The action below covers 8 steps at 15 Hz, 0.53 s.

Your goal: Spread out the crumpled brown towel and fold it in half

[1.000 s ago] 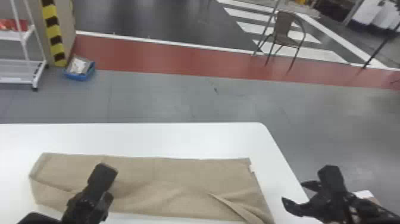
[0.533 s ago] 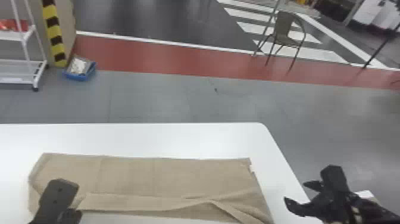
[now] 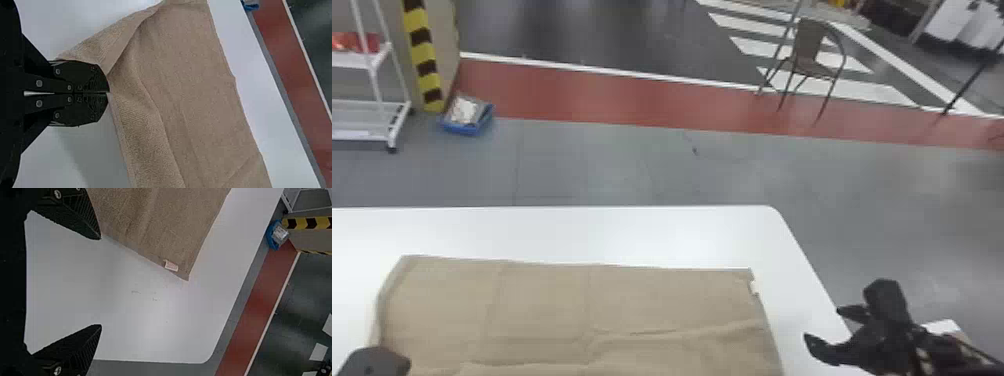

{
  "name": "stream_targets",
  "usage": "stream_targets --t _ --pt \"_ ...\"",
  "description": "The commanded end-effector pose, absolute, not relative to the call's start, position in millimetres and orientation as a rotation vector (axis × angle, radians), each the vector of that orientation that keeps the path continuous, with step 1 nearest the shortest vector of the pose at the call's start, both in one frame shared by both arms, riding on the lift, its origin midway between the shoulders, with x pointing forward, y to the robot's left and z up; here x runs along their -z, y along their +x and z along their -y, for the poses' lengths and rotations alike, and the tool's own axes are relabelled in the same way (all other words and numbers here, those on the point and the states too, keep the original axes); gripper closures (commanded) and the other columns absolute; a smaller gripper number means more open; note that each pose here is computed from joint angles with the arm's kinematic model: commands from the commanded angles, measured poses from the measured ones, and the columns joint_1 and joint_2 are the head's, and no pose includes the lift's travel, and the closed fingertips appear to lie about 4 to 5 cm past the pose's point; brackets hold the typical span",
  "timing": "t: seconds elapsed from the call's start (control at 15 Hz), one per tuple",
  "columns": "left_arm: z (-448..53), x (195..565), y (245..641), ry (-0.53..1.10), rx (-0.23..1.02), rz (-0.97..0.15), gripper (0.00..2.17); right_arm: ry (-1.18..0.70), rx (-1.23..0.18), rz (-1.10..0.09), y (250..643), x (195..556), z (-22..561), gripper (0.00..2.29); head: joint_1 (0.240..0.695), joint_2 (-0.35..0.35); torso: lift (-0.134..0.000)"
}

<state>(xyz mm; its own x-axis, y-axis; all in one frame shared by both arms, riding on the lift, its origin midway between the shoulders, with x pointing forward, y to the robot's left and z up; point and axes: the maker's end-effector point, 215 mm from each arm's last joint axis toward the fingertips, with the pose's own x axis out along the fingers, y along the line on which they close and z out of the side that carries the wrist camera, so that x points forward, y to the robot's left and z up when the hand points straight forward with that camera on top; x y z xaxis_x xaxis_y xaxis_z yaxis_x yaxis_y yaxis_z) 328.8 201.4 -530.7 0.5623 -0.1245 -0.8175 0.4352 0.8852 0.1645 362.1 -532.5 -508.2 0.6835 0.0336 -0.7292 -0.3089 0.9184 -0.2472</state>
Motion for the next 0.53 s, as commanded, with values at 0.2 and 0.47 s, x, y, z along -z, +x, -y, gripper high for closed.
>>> stream_targets --t 0.2,0.47 --pt "-206.7 519.4 340.0 0.397 0.286 -0.889 0.0 -0.374 -0.197 -0.794 364.3 506.2 532.6 0.09 0.695 -0.35 0.0" --pt "-212.2 507.8 349.0 0.395 0.264 -0.871 0.0 -0.376 -0.189 -0.791 364.6 503.1 536.8 0.09 0.695 -0.35 0.0"
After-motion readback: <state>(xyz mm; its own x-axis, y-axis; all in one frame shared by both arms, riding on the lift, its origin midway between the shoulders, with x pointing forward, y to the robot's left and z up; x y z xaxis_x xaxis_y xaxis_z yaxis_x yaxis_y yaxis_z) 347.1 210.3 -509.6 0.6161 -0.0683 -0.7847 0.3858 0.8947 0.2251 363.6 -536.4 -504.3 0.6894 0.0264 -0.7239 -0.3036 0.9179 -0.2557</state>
